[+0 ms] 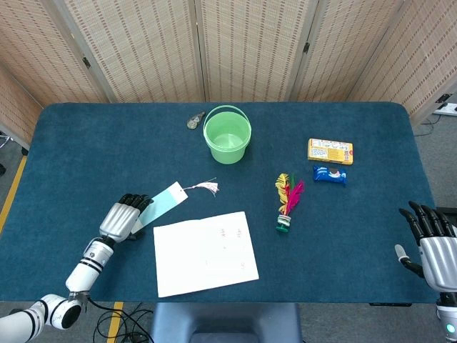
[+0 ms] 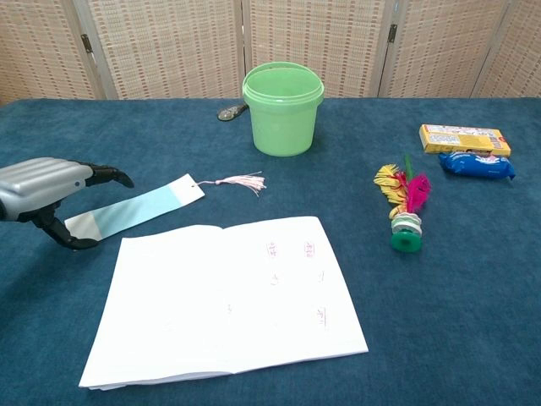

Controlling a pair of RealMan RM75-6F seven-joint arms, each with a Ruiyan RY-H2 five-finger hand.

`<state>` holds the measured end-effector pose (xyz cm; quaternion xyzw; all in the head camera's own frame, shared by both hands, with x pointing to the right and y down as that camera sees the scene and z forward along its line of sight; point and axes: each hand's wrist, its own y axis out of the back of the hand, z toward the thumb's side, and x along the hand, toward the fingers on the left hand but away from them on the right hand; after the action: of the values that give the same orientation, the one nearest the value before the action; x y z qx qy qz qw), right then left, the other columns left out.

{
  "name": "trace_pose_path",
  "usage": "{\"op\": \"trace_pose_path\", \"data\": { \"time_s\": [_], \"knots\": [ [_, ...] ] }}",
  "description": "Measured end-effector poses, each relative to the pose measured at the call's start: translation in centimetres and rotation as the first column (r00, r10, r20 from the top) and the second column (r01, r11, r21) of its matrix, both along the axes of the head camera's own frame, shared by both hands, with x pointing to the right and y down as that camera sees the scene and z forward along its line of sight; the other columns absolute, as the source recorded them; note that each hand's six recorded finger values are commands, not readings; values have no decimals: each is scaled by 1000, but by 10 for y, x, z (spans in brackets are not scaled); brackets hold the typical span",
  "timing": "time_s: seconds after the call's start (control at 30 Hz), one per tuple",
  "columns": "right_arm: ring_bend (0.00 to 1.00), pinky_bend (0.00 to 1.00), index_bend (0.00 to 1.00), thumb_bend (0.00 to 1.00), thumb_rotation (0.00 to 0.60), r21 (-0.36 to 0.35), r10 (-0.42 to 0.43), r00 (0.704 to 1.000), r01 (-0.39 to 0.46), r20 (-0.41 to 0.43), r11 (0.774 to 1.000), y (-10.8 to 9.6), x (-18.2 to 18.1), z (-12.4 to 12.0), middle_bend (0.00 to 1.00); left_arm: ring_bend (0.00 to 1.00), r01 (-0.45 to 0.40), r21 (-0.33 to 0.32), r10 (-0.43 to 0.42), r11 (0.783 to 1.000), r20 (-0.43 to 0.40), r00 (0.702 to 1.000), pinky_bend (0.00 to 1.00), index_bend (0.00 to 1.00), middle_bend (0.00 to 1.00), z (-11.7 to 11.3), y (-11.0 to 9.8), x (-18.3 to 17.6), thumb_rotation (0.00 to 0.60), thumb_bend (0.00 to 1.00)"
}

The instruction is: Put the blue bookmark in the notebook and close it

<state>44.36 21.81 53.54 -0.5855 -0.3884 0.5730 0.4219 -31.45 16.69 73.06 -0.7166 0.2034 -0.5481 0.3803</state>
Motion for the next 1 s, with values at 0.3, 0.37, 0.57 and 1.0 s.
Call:
{"op": "trace_pose_path", "data": {
  "time_s": [0.3, 0.37, 0.57, 1.0],
  "knots": [
    [94, 141, 161, 262, 600, 4, 7, 1000, -7, 0, 1000, 1, 3, -2, 93, 160, 0, -1, 0, 1000, 21, 1000, 169, 174, 158, 7, 0, -2, 600, 248],
    [94, 141, 161, 262, 600, 5, 9, 1000, -9, 0, 1000, 2, 3, -2, 93, 160, 1, -2, -1, 1000, 30, 1000, 169, 174, 158, 9, -1, -3, 600, 248],
    [94, 141, 161, 262, 600, 11, 14, 1000, -14, -3, 1000, 1, 5, -4, 93, 160, 2, 1, -2, 1000, 55, 998, 169, 177, 158, 13, -4, -8, 600, 247],
    [94, 141, 161, 262, 600, 19, 19, 1000, -19, -10, 1000, 3, 7, -7, 93, 160, -10, 56, 2, 998, 154, 988, 169, 184, 158, 22, -27, -24, 600, 247]
  ]
}}
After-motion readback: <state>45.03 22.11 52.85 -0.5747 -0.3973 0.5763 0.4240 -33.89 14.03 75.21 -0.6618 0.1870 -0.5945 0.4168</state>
